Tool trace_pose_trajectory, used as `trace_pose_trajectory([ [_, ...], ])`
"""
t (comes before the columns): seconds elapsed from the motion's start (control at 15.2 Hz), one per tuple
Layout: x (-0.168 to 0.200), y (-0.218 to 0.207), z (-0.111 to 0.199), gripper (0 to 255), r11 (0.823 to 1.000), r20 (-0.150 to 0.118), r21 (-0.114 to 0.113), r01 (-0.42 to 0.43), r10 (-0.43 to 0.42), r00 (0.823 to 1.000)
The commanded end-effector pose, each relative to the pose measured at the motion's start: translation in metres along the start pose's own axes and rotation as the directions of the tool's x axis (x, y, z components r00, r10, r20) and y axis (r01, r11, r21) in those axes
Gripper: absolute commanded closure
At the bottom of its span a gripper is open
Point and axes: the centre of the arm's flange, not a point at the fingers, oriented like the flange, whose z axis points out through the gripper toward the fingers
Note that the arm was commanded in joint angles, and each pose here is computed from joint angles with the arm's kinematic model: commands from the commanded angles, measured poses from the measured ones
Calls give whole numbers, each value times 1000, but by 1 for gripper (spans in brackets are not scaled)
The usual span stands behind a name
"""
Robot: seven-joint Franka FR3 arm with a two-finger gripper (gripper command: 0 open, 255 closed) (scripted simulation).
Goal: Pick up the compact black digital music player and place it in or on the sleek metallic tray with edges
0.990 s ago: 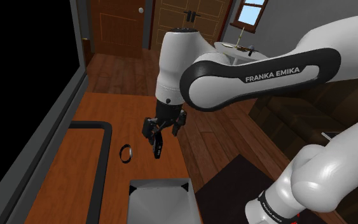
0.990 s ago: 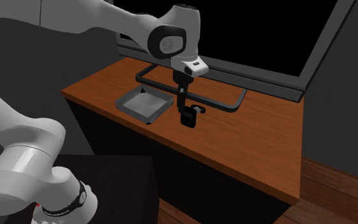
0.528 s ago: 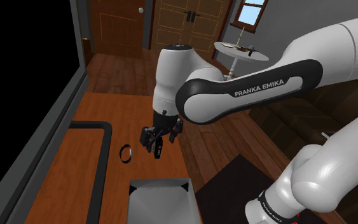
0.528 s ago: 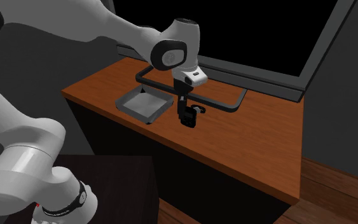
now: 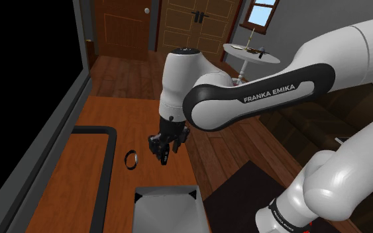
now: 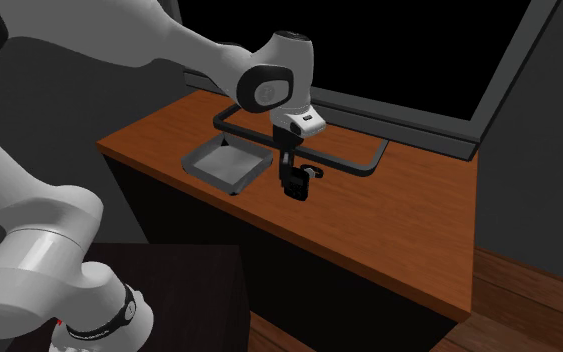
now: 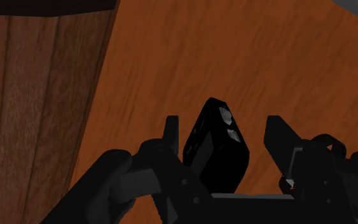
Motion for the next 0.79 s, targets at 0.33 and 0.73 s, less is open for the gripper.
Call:
trace_pose_trajectory([
  [0.33, 0, 0, 0, 255, 1000, 0, 0, 0, 0, 1000],
  [0.73, 0, 0, -16, 255, 1000, 0, 0, 0, 0, 1000],
])
